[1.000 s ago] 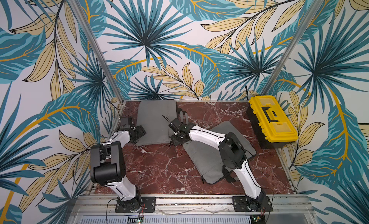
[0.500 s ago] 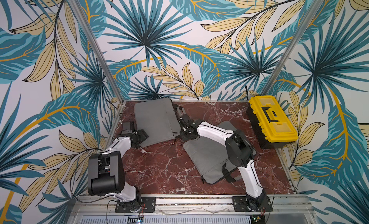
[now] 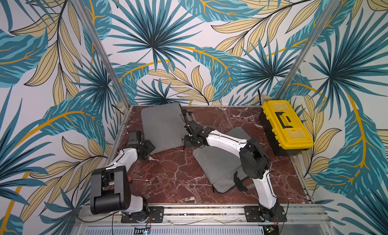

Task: Open the zippered laptop bag and take out the laptop
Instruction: Unzip the zipper on the zippered laptop bag.

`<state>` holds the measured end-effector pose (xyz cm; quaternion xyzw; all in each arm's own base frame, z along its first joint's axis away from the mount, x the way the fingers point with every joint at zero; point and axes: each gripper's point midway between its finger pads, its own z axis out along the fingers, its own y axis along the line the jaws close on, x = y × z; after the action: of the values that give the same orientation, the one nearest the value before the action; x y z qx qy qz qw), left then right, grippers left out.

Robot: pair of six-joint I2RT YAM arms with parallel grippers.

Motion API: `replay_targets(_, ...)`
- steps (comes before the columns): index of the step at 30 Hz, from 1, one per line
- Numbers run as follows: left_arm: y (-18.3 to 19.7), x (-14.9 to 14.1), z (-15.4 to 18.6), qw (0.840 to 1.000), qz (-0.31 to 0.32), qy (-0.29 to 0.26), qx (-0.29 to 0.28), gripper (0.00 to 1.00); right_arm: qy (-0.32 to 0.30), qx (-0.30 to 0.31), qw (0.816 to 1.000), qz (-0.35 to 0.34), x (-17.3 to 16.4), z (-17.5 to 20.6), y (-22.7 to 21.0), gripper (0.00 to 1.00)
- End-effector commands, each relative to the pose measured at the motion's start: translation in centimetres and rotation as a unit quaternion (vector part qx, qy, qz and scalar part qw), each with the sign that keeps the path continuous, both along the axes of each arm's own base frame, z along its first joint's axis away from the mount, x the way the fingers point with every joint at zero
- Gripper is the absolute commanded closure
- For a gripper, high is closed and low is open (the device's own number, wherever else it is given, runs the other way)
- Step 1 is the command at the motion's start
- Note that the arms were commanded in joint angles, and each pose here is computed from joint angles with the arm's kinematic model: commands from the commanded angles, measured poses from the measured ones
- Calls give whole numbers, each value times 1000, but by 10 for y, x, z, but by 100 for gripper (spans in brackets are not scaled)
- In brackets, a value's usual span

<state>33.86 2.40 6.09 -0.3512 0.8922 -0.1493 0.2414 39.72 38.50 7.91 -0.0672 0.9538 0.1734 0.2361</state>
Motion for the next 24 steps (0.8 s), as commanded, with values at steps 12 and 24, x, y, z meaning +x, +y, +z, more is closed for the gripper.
replay_targets(12, -9, -5, -7, 1000, -8, 14, -6, 35, 21, -21, 998, -53, 0, -46, -4, 52)
replay_targets(24, -9, -4, -11, 1000, -8, 20, -2, 35, 31, -22, 999, -33, -8, -60, 14, 55)
